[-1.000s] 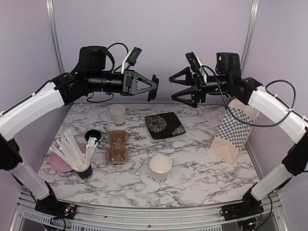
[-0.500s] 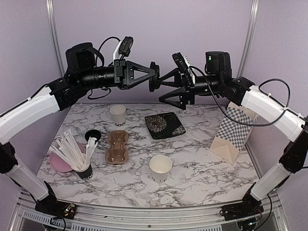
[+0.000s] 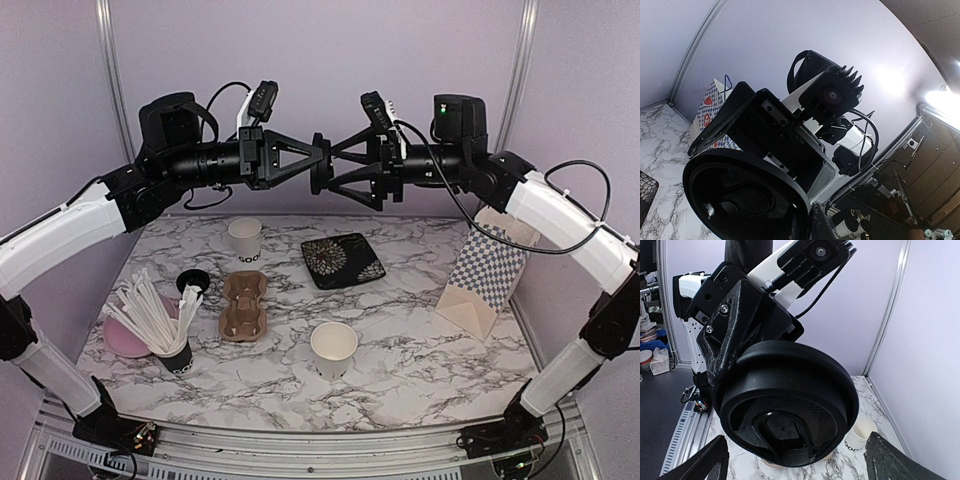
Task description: Pack the takeout coffee
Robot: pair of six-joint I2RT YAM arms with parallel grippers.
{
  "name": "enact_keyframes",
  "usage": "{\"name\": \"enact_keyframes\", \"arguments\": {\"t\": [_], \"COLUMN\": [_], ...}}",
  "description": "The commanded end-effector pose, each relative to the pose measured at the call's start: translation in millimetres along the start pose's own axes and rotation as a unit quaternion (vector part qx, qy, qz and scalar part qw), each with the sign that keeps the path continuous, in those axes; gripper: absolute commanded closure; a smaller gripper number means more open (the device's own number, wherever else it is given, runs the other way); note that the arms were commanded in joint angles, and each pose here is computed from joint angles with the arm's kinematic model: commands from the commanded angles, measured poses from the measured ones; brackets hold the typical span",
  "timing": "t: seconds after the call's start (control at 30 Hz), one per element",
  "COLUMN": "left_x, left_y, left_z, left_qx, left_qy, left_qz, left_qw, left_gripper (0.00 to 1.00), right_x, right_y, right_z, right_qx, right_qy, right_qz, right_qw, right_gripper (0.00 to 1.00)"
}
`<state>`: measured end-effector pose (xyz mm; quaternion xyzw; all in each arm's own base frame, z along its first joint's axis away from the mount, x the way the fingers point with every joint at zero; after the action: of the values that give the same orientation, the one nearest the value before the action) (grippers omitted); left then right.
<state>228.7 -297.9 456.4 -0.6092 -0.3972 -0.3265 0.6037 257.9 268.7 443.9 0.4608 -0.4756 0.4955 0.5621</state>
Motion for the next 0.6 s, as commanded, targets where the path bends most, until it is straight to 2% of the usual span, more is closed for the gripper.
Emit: {"name": "enact_keyframes", "arguments": {"t": [0.0, 0.57], "left_x": [8.3, 5.9], "left_y": [-7.6, -2.2], "left_z": [4.8, 1.8], "left_qx": [-0.001, 0.007], "left_qy": [-0.020, -0.019], "left_qz": [-0.015, -0.008], "left_qw": [1.000, 1.000], "left_gripper": [0.95, 0.95], "right_x": [14.4, 13.5], "right_y": [8.1, 11.0], "right_z": [2.9, -11.3], "right_qx": [-0.011, 0.028], "right_qy": [-0.009, -0.012], "right_qz": [0.013, -0.005], "right_qw": [1.000, 1.000], "right_gripper": [0.10, 0.16]}}
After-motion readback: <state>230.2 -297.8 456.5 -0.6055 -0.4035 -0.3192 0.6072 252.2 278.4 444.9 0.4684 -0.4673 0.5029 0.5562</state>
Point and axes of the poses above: each gripper's point midway between its finger pads, its own z axis back along the fingers, its own y axis along the line the jaws close on, x = y × z, the point moved 10 cm from there along z, back along the fingers, and after that the axes turned 10 degrees about -z, right-handed, at the moved point
